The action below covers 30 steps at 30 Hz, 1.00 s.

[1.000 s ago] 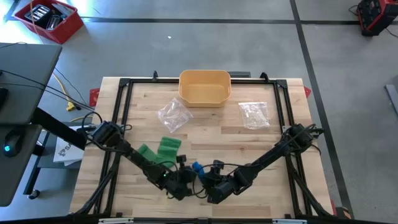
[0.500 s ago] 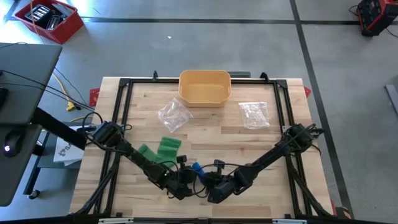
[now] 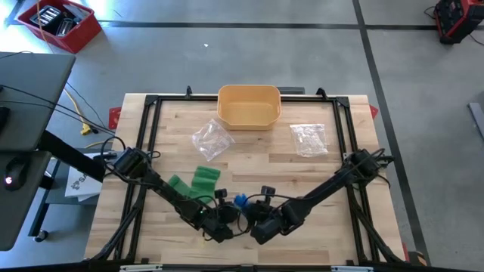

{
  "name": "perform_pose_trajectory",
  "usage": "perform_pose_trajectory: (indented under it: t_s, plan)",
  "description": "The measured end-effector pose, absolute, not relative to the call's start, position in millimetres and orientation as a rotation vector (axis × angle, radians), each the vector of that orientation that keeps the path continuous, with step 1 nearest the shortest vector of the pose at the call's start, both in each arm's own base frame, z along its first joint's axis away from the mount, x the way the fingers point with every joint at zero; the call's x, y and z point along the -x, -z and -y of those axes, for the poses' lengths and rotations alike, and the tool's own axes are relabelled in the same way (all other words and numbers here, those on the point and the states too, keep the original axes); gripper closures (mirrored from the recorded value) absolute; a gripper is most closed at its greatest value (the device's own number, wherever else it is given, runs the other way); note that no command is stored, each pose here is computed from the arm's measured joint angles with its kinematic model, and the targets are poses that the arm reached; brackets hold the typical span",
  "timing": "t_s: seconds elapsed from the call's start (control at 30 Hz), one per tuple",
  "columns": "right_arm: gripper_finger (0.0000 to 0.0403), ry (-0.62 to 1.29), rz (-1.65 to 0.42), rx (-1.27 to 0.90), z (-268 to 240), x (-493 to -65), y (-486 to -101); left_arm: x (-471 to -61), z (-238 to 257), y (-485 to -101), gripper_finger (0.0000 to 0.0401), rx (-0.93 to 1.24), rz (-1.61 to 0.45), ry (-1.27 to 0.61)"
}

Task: Roll bandage
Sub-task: Roll the blue bandage

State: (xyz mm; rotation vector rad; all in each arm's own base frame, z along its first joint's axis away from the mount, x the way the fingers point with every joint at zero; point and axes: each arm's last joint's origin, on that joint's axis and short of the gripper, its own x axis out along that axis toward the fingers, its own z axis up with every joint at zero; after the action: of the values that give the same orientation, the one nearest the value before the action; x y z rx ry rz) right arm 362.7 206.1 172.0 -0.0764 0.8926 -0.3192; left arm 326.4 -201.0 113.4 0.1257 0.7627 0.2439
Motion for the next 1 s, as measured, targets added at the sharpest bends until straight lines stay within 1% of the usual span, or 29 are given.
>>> perform_pose_trajectory:
  t_s: [0.23,0.43,0.57,0.7,1.0]
  plan:
    - [0.0402,0.378,-0.896,0.088,-196.2,-365.0,-171.6,-326.8,201.2,-105.7,0.0394,-0.129,-0.777,-0.246]
    - [0.0402,0.338,-0.924,0.067,-197.7,-364.7,-171.0,-324.1,206.2,-99.4,0.0394,-0.146,-0.772,-0.258]
    - [0.0402,0.307,-0.947,0.05,-198.6,-364.6,-170.4,-317.4,213.7,-107.2,0.0394,-0.165,-0.741,-0.26]
    - [0.0402,0.302,-0.944,0.052,-198.9,-365.1,-170.6,-315.2,220.4,-117.2,0.0394,-0.134,-0.699,-0.244]
    - [0.0402,0.245,-0.903,0.068,-208.7,-365.5,-172.9,-328.1,204.6,-119.0,0.0394,-0.113,-0.649,-0.329]
